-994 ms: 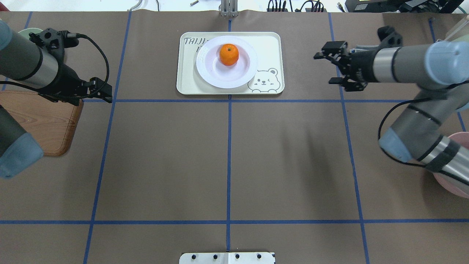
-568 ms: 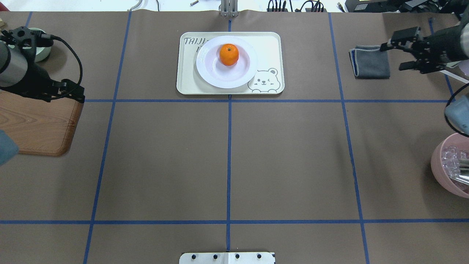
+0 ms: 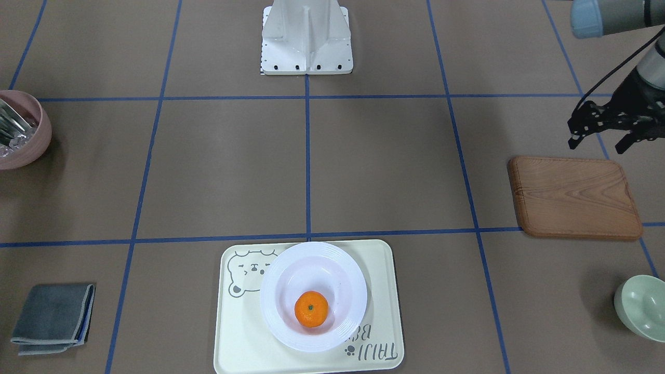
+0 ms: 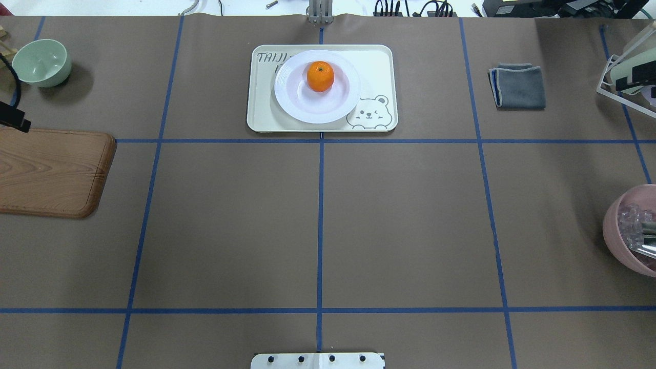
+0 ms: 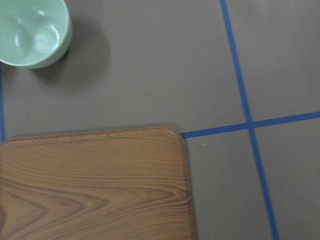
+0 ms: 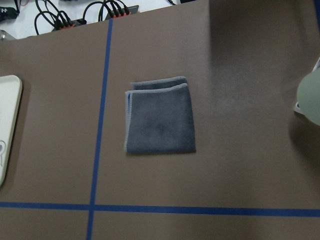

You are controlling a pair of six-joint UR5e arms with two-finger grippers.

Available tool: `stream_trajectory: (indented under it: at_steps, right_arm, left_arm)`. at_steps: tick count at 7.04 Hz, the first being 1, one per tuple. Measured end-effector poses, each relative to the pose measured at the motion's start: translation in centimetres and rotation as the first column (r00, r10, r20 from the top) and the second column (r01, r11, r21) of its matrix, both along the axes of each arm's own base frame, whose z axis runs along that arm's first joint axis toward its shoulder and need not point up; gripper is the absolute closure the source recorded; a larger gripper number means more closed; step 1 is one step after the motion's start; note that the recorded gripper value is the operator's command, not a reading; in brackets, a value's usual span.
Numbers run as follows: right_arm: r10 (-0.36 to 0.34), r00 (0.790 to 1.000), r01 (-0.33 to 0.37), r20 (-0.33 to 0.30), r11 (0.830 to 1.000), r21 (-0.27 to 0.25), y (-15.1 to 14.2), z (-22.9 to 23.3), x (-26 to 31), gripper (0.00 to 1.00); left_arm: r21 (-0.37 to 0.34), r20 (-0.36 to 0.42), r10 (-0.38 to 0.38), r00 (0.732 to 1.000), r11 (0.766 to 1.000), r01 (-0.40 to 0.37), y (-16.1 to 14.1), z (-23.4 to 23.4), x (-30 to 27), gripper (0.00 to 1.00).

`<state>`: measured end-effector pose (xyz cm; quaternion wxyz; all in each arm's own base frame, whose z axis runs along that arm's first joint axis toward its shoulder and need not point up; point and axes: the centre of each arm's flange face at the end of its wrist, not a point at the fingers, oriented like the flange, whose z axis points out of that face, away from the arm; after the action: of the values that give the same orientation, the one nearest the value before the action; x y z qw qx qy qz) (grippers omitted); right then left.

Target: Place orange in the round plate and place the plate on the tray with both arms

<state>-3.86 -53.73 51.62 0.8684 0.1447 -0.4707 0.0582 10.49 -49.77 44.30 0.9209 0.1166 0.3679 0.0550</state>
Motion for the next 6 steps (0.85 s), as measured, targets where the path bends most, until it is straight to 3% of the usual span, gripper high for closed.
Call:
stream_trajectory:
  at_steps: [2,3,4,6]
  right_arm:
    - [-0.105,0.981,0.117,-0.164,0.991,0.062,-0.4,1.4,2.2,0.00]
    - [-0.159,0.956,0.180,-0.245,0.981,0.066,-0.8,1.4,3.4,0.00]
    - [-0.222,0.925,0.250,-0.310,0.967,0.055,-1.4,1.1,5.0,0.00]
    - [-0.343,0.867,0.370,-0.361,0.929,0.005,-2.5,-0.4,8.5,0.00]
  left_arm:
    - [-0.003,0.032,0.015,0.999,1.000,-0.014,0.0,2.0,-3.9,0.03]
    - [-0.013,0.055,0.034,0.998,0.999,-0.033,-0.1,2.7,-6.1,0.03]
    - [-0.032,0.071,0.050,0.996,0.998,-0.048,-0.1,3.3,-7.9,0.03]
    - [-0.099,0.045,0.072,0.996,0.993,-0.067,0.6,4.8,-8.9,0.03]
